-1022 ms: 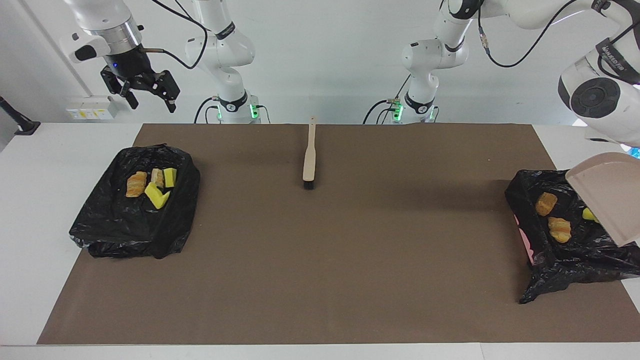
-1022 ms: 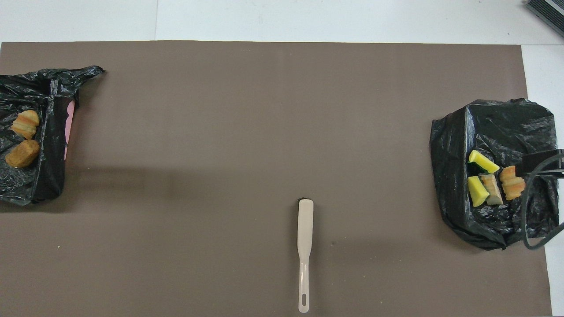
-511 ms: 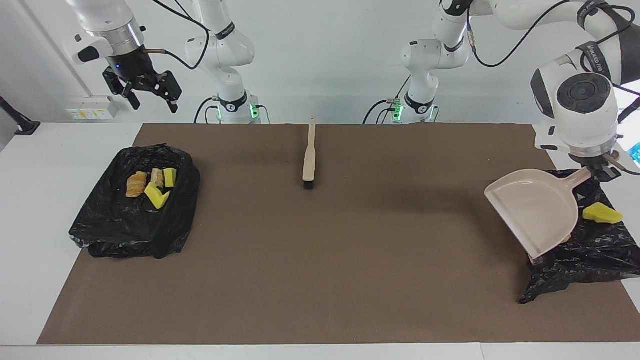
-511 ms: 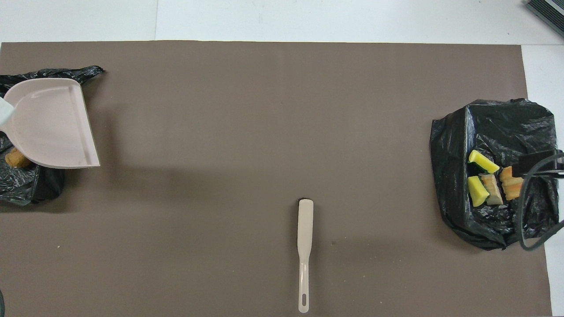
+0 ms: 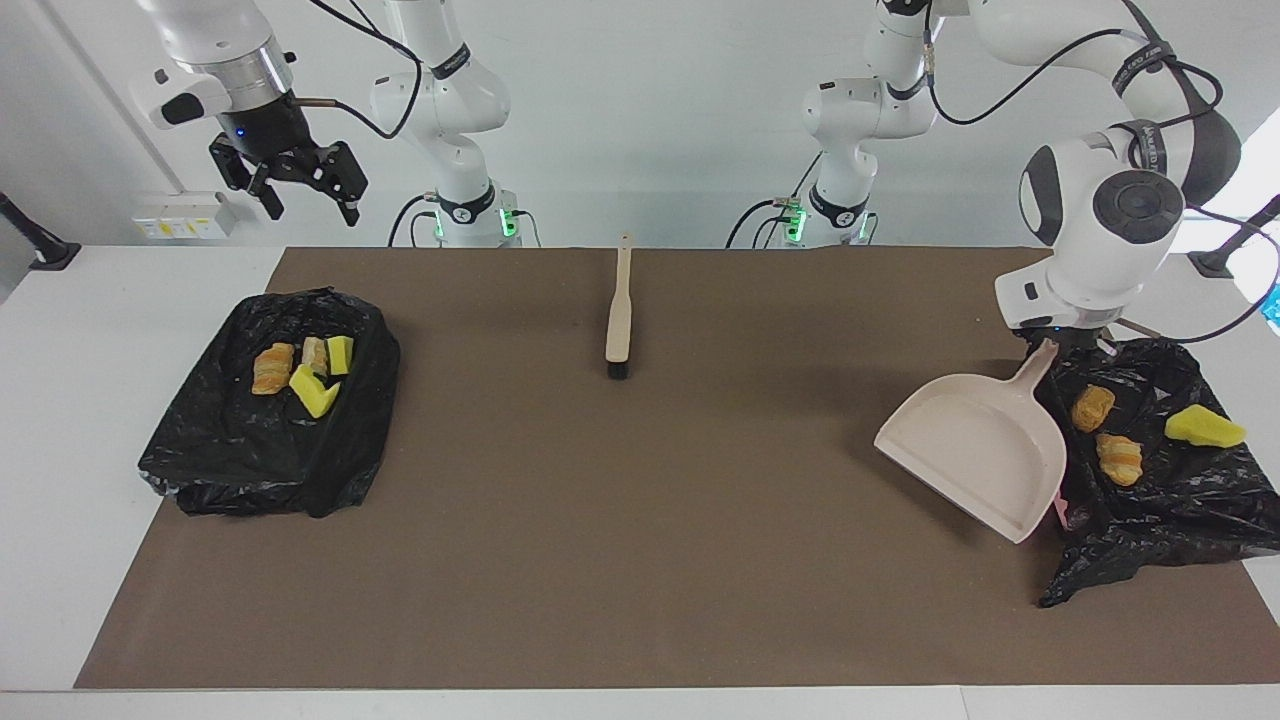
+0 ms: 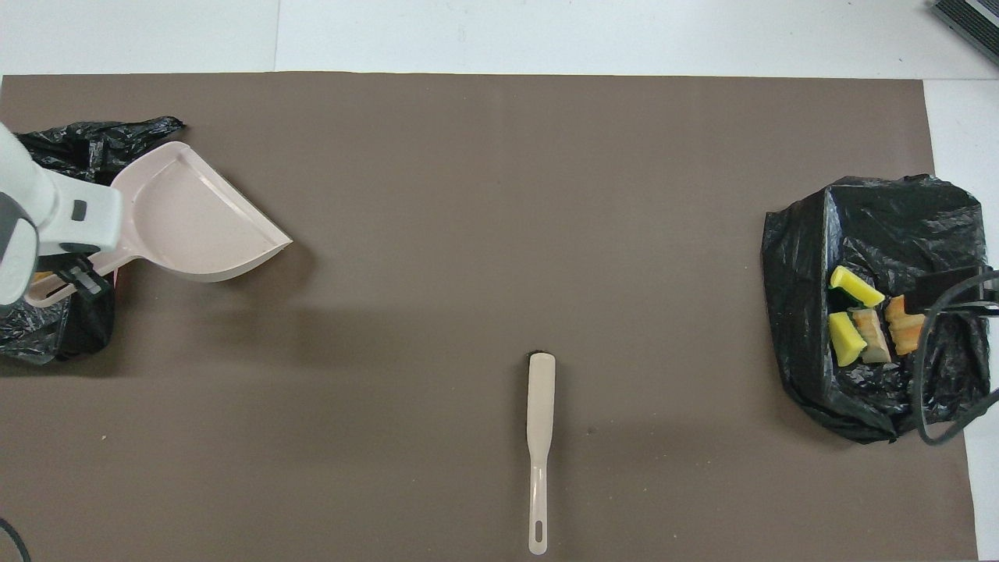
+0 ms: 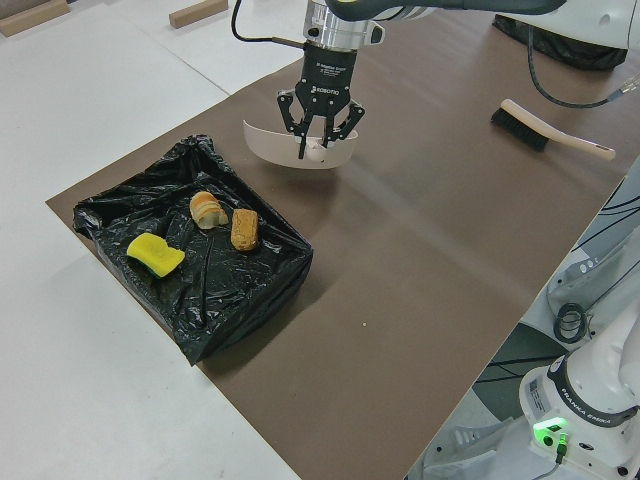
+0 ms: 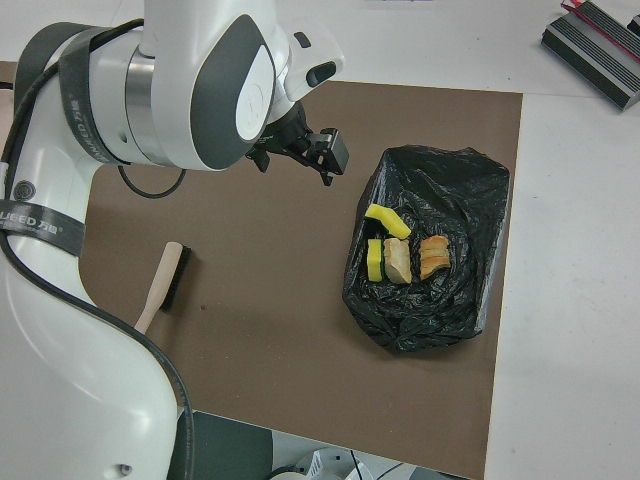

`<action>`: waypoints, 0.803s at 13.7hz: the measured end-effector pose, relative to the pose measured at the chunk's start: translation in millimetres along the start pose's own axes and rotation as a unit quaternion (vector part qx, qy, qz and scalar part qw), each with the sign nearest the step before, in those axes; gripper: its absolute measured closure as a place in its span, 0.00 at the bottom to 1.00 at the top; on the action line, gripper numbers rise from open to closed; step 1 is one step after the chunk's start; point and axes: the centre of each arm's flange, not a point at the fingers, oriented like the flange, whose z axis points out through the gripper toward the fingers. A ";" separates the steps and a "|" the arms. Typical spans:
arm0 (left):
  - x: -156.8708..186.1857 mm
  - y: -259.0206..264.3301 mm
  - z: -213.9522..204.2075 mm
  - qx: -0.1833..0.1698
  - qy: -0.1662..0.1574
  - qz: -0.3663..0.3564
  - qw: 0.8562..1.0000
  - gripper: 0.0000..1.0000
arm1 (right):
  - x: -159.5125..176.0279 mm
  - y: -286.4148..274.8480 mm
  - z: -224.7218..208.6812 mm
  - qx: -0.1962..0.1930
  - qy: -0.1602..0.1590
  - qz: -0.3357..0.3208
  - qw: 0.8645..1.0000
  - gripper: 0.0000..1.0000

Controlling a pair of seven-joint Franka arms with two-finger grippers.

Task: Sweep and dump trash in bin
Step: 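Bring the empty dustpan back to the table center with the left gripper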

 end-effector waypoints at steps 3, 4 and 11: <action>48.8 59.9 -4.9 -0.021 0.037 -0.085 0.995 0.69 | 0.0 -0.1 0.0 0.000 0.000 0.000 1.000 0.00; 62.2 77.5 -10.3 -0.029 0.052 -0.108 0.992 0.69 | 0.0 -0.1 0.0 0.000 0.000 0.000 1.000 0.00; 161.8 228.6 -35.8 -0.086 0.099 -0.209 0.969 0.69 | 0.0 -0.1 0.0 0.000 0.000 0.000 1.000 0.00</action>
